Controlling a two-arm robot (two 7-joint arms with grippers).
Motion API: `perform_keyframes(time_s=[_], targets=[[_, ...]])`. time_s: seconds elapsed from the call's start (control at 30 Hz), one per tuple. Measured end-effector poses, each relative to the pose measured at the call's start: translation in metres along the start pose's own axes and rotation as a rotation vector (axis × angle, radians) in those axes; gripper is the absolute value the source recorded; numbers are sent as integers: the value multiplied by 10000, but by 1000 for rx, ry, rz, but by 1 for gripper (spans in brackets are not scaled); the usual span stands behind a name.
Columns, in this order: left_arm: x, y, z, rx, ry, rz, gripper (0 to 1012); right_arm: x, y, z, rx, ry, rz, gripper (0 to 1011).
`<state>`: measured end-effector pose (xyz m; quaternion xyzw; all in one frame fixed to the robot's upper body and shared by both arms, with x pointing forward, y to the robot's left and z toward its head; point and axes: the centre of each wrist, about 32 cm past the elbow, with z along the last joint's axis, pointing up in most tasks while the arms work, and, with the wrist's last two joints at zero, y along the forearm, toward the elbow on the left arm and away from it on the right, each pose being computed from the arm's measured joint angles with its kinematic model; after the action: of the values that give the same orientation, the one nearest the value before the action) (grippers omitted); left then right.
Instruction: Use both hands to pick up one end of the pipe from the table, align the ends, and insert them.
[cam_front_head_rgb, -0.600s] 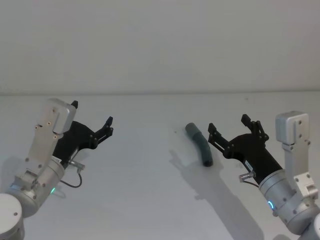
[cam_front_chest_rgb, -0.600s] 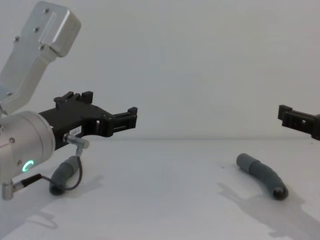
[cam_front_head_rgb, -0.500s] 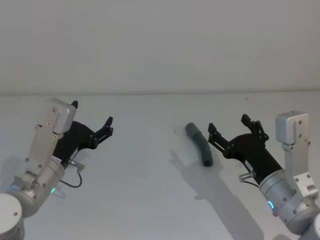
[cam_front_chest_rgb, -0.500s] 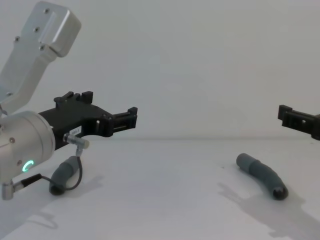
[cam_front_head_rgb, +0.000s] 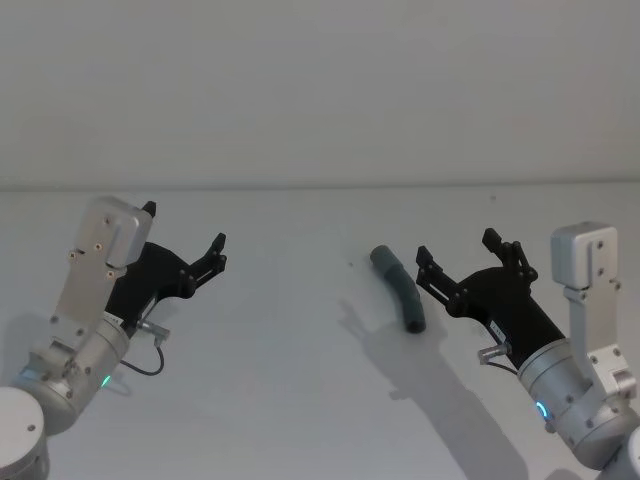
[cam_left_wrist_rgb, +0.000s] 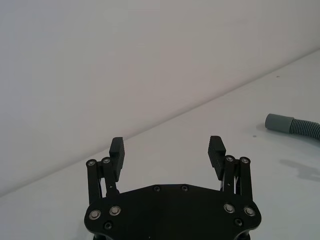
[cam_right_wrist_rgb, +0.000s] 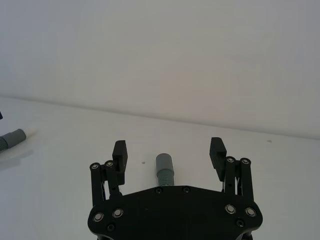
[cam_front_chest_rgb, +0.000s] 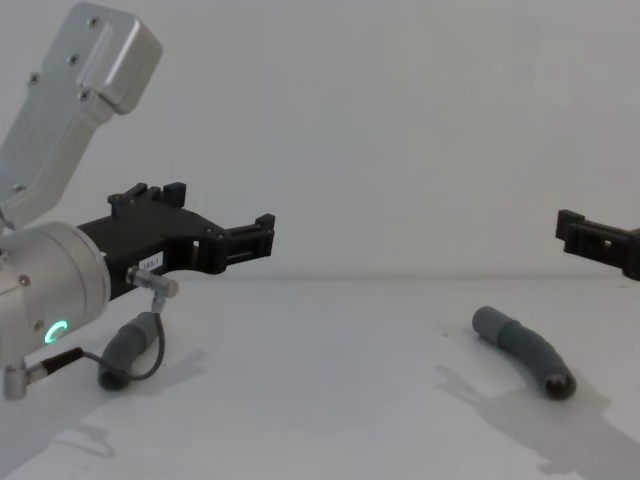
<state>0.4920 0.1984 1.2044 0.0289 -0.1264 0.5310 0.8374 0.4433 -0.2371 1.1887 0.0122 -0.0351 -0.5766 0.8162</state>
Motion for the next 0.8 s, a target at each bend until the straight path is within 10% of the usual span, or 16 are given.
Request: perform_keyframes(time_s=[0.8], targets=[[0,0,0,0,0,0,1001,0,0,0,0,0,0,1002]])
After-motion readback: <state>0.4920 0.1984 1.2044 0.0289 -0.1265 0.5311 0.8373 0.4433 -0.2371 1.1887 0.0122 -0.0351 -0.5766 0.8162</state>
